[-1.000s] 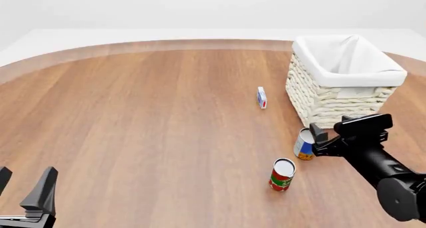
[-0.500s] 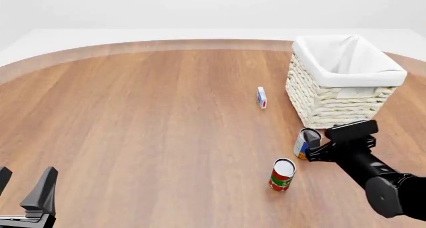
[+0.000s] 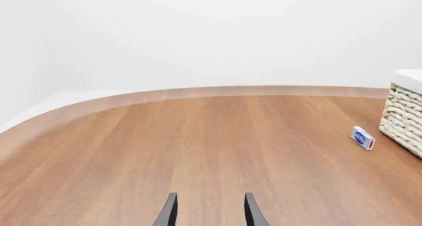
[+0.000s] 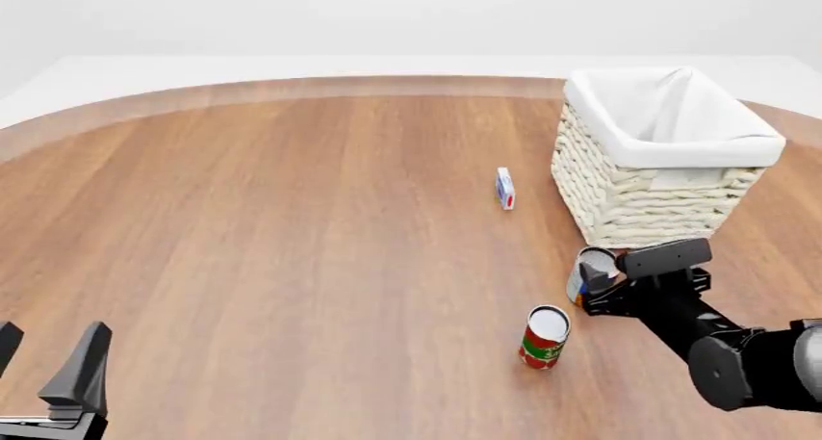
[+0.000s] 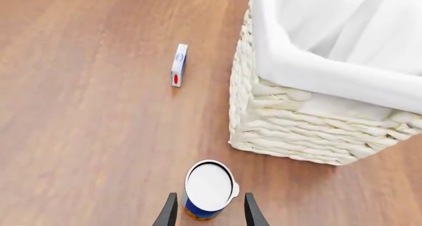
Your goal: Pick up the alphabet soup and the cream cheese box, and put them in the basket.
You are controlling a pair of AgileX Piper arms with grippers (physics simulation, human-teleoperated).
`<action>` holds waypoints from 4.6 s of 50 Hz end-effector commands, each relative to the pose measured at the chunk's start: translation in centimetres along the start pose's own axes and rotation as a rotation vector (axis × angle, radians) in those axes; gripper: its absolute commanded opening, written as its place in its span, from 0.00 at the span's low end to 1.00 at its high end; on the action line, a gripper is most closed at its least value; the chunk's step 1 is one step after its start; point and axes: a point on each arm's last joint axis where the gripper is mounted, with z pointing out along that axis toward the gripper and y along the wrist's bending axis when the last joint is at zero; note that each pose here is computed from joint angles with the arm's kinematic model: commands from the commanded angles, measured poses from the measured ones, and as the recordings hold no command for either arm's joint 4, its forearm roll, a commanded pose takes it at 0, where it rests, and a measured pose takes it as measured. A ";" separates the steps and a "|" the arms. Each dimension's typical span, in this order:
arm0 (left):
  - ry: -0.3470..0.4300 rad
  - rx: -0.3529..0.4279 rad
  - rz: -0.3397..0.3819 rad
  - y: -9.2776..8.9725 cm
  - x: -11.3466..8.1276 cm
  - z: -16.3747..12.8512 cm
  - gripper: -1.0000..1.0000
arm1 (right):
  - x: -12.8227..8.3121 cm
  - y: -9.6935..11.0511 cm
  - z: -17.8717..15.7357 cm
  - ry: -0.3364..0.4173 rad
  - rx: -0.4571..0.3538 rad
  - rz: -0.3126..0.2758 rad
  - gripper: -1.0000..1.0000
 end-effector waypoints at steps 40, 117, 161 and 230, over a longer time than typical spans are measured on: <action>0.000 0.000 0.000 0.0 0.0 0.0 1.00 | 3.0 0.3 3.4 0.101 -0.008 0.027 1.00; 0.000 0.000 0.000 0.0 0.0 0.0 1.00 | 1.2 -1.3 0.6 0.032 0.047 0.044 0.00; 0.000 0.000 0.000 0.0 0.0 0.0 1.00 | -7.9 -3.1 -5.6 -0.133 0.095 -0.018 0.00; 0.000 0.000 0.000 0.0 0.0 0.0 1.00 | -26.6 -7.7 -2.5 -0.303 0.166 -0.142 0.00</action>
